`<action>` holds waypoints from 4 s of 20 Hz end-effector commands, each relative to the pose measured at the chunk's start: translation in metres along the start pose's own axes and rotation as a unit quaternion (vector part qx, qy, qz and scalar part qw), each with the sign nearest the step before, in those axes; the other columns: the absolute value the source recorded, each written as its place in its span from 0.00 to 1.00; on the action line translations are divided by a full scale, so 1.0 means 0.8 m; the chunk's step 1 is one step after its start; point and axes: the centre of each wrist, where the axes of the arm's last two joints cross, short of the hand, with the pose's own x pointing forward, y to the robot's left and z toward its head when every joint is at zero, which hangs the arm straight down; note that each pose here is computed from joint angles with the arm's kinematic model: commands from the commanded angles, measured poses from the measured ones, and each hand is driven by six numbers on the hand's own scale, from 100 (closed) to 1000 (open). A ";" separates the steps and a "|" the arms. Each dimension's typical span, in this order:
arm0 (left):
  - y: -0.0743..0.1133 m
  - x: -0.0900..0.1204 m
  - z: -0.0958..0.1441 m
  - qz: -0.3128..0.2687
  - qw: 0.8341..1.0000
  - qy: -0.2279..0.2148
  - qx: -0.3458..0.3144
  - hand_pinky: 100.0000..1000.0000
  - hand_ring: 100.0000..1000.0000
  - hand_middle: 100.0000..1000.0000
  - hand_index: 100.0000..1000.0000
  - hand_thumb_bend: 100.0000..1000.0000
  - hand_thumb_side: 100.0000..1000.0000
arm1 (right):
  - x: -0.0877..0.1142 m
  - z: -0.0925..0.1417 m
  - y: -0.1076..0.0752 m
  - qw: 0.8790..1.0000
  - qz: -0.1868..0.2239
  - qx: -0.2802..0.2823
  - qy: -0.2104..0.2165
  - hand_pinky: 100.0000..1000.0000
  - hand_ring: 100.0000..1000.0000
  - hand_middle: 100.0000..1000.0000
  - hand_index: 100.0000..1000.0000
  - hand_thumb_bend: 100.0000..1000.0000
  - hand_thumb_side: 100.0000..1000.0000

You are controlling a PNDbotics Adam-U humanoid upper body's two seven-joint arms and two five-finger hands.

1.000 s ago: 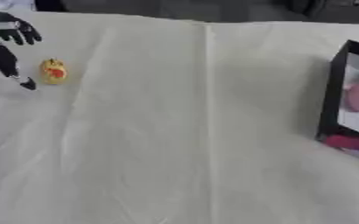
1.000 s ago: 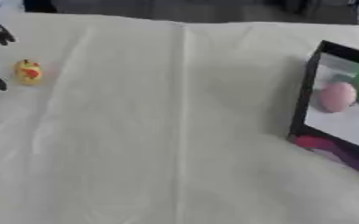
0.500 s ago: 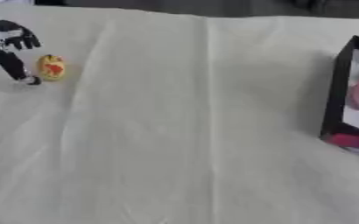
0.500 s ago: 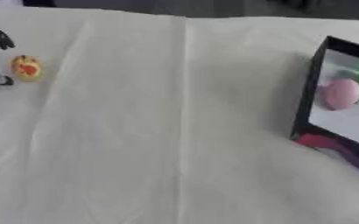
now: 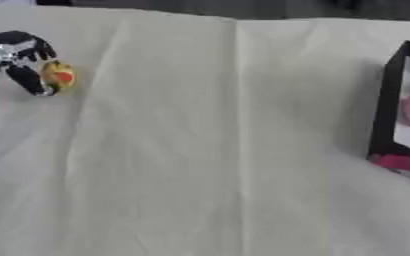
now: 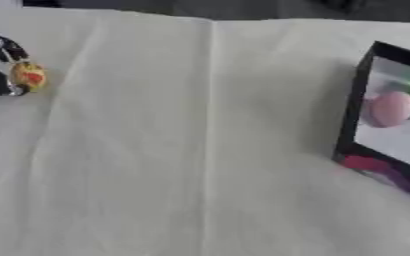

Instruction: Pick up the objects with one hand, pass them to the other hand, and then place them into the box on the other side of the table.

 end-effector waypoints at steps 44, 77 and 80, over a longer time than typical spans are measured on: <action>-0.074 0.225 0.141 0.195 0.851 -0.329 0.361 0.56 0.44 0.43 0.48 0.00 0.00 | 0.197 0.035 0.191 0.909 0.018 0.368 -0.193 0.82 0.72 0.74 0.88 0.32 0.19; -0.101 0.244 0.162 0.231 0.782 -0.421 0.396 0.55 0.43 0.42 0.49 0.00 0.00 | 0.197 0.056 0.259 0.903 0.016 0.405 -0.141 0.78 0.56 0.35 0.64 0.00 0.00; -0.102 0.246 0.161 0.230 0.783 -0.424 0.393 0.55 0.43 0.42 0.50 0.00 0.00 | 0.197 0.057 0.260 0.911 -0.008 0.392 -0.129 0.77 0.51 0.23 0.53 0.00 0.00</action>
